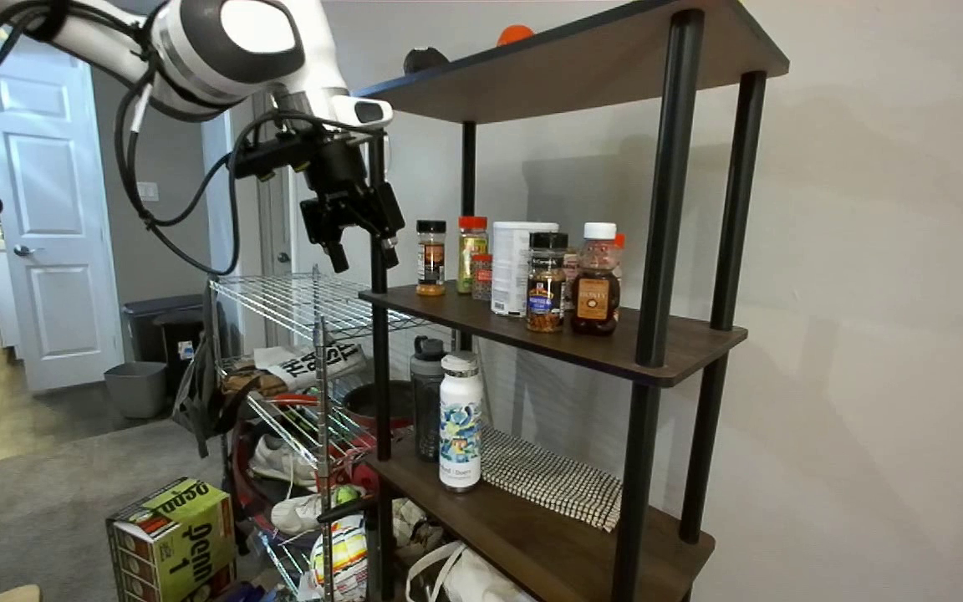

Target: Change the position of one spice bottle

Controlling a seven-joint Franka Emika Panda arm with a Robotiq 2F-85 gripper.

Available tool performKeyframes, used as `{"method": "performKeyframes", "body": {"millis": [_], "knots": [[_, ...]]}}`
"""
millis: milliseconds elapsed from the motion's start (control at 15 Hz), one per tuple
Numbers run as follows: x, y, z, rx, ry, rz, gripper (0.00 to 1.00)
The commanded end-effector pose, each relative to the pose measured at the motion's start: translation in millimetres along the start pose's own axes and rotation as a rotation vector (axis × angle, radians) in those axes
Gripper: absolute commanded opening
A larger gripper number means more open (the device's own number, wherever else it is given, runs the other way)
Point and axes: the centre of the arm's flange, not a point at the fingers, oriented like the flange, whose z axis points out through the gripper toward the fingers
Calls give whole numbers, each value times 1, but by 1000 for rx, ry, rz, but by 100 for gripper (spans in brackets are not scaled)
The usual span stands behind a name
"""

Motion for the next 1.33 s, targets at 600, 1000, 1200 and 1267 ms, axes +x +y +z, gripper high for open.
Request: {"method": "performKeyframes", "body": {"millis": [600, 1000, 1200, 1267], "knots": [[58, -15, 18, 71, 388, 3, 100], [73, -13, 19, 155, 442, 41, 100], [78, -23, 13, 202, 464, 29, 100], [81, -28, 8, 215, 477, 22, 100]]}}
